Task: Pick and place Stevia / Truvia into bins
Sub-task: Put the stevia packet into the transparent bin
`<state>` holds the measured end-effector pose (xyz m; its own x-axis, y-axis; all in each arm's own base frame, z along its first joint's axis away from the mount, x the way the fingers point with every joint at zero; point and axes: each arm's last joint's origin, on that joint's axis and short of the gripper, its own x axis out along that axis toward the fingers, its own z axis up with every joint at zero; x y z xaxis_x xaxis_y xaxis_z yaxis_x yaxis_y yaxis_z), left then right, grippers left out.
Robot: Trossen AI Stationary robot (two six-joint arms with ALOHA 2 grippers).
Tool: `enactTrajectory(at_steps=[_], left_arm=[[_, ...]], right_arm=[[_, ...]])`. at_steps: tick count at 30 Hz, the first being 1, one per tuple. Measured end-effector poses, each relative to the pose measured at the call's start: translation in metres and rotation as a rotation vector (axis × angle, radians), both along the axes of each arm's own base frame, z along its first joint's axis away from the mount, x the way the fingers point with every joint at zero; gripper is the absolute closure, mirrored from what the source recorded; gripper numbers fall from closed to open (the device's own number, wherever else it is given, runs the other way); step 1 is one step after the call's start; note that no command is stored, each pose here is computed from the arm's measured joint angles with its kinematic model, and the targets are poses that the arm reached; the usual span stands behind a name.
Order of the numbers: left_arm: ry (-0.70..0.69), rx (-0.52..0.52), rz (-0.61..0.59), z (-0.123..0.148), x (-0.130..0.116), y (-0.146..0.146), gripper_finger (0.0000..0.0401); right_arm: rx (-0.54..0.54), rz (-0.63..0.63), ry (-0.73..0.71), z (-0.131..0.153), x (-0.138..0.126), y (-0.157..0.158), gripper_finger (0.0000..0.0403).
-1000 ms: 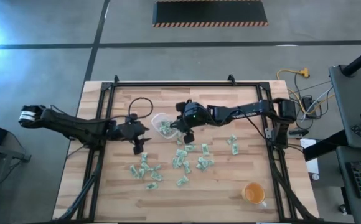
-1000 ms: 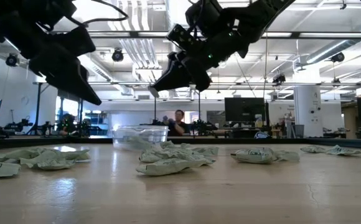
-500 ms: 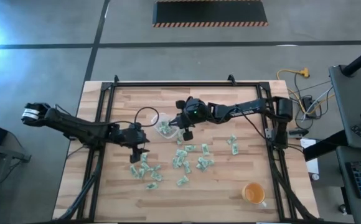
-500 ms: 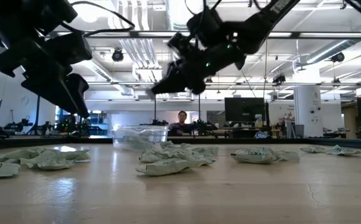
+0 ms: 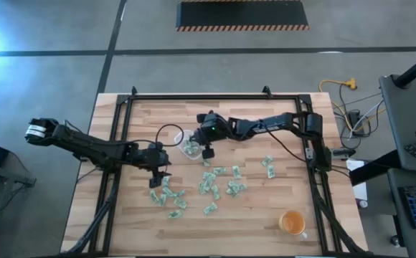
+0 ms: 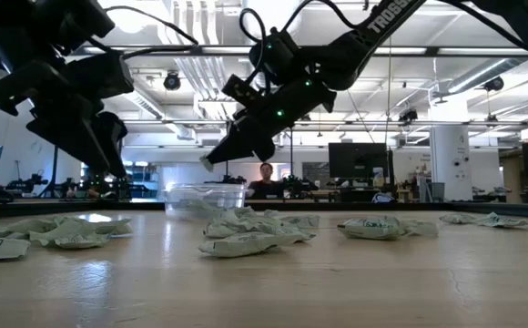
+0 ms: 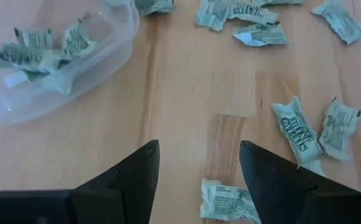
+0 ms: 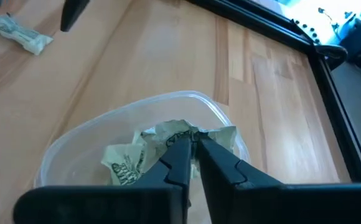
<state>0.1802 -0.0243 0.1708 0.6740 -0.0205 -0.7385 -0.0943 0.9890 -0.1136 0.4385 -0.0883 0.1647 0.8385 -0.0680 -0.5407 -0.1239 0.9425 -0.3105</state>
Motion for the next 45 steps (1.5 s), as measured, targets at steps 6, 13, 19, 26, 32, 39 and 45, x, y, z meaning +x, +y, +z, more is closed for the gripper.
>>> enactTrajectory(at_steps=[6, 13, 19, 26, 32, 39, 45], left_arm=[[0.025, -0.010, 0.000, -0.004, -0.003, 0.000, 0.0196], [0.084, -0.054, 0.034, -0.011, -0.007, -0.002, 0.0196], [0.143, -0.081, 0.027, -0.020, -0.007, -0.012, 0.0196], [0.213, -0.086, 0.021, -0.034, -0.003, -0.021, 0.0196], [0.235, -0.070, 0.015, -0.039, 0.003, -0.024, 0.0196], [0.207, -0.066, -0.007, -0.034, 0.003, -0.024, 0.0209], [0.199, -0.051, -0.030, -0.034, 0.003, -0.024, 0.0268]], right_arm=[[0.005, -0.003, 0.020, 0.000, 0.000, -0.001, 0.0322], [-0.018, -0.013, 0.079, 0.020, -0.013, 0.001, 0.0280], [0.032, -0.019, 0.192, 0.037, -0.033, 0.006, 0.0273], [0.083, -0.001, 0.283, 0.035, -0.046, 0.011, 0.0283], [0.109, 0.012, 0.327, 0.031, -0.050, 0.013, 0.0293], [0.112, 0.011, 0.337, 0.030, -0.051, 0.013, 0.0304], [0.117, 0.010, 0.353, 0.029, -0.052, 0.013, 0.0311]])
